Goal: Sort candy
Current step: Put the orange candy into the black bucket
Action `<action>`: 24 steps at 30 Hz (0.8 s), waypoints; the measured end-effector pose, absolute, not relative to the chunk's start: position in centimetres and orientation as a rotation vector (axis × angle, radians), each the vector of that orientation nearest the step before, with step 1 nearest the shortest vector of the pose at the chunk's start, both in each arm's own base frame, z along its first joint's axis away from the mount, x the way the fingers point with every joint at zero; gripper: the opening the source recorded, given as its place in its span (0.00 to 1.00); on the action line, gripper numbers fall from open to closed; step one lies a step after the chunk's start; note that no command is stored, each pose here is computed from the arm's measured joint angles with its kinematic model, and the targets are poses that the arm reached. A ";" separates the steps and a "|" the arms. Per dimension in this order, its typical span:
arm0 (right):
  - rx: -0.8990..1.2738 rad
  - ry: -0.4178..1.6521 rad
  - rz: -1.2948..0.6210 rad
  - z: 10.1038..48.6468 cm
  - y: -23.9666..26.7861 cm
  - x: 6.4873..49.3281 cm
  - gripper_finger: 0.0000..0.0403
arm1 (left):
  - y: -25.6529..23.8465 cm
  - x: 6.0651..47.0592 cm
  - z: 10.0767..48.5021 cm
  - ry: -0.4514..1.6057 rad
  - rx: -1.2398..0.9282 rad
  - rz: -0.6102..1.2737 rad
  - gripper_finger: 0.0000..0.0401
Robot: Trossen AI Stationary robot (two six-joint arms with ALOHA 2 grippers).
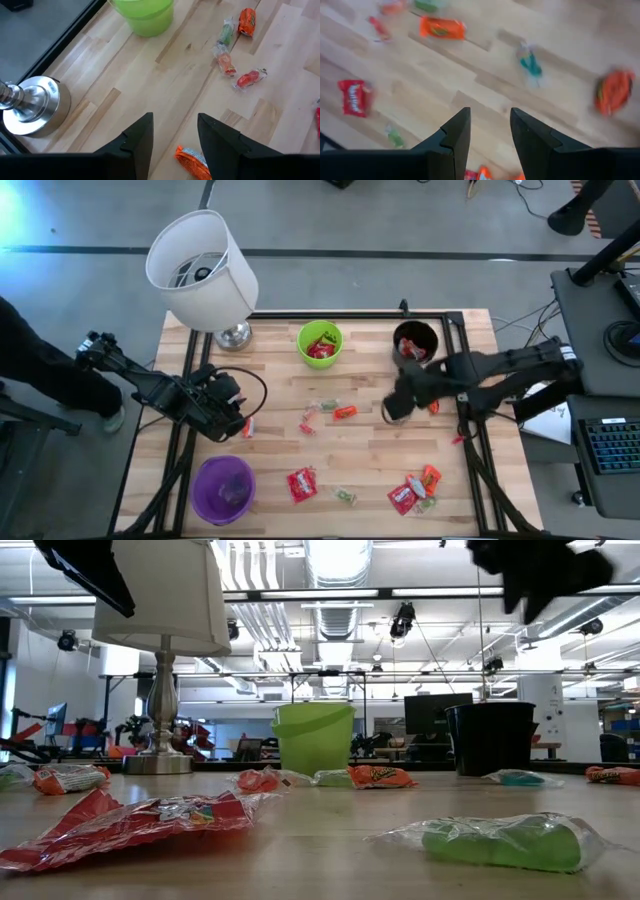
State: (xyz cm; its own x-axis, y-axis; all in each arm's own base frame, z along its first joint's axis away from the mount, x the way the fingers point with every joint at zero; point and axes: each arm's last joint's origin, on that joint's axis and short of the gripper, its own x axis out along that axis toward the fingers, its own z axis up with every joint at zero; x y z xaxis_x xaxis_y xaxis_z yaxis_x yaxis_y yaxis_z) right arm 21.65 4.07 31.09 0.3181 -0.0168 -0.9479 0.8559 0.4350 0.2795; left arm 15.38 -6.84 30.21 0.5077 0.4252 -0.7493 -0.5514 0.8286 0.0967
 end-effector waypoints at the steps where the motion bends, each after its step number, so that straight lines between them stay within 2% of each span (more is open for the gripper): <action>1: 0.972 1.108 -0.733 30.8 4.7 21.4 0.32 | -6.8 15.4 30.2 0.855 -0.162 0.591 0.34; 6: 1.089 1.145 -0.850 29.3 7.7 19.9 0.34 | -6.8 15.4 30.2 0.855 -0.162 0.591 0.34; 13: 1.214 1.197 -1.016 26.7 11.0 17.5 0.43 | -6.8 15.4 30.2 0.861 -0.144 0.582 0.34; 19: 1.322 1.180 -1.066 25.1 13.9 16.0 0.49 | -6.8 15.4 30.2 0.868 -0.119 0.570 0.34; 24: 1.320 1.234 -1.074 23.2 15.7 16.3 0.50 | -6.9 15.5 30.2 0.860 -0.127 0.566 0.34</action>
